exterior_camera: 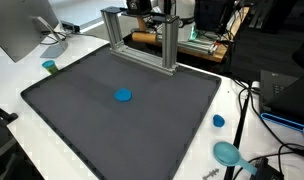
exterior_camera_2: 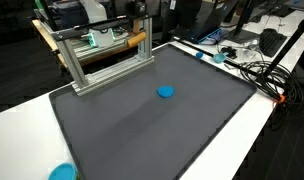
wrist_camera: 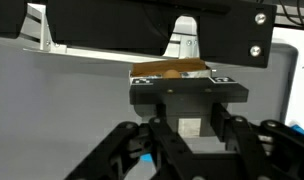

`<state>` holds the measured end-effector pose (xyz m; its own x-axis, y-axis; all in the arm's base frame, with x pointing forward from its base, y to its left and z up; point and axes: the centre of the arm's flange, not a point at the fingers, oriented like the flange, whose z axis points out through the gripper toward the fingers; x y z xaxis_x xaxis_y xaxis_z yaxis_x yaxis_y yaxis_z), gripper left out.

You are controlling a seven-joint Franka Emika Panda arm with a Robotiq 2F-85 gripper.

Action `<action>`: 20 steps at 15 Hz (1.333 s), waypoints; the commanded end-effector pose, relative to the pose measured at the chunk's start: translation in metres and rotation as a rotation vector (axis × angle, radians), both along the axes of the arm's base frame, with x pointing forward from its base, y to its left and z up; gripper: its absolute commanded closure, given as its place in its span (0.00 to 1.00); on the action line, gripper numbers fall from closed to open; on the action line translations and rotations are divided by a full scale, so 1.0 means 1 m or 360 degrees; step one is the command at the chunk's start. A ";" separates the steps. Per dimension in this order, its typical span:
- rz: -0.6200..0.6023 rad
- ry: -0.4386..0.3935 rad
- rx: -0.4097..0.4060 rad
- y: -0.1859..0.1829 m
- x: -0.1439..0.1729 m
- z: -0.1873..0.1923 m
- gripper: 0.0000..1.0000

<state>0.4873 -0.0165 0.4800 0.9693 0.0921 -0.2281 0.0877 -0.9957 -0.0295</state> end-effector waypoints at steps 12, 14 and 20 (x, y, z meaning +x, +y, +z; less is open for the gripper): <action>-0.0102 -0.0023 0.0078 0.006 -0.076 -0.001 0.79; -0.0093 -0.0005 0.0063 0.008 -0.081 -0.005 0.79; -0.0089 0.0083 0.0076 0.007 -0.081 -0.020 0.23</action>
<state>0.4163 -0.0144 0.4620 0.9637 0.0510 -0.2621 0.0366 -0.9975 -0.0598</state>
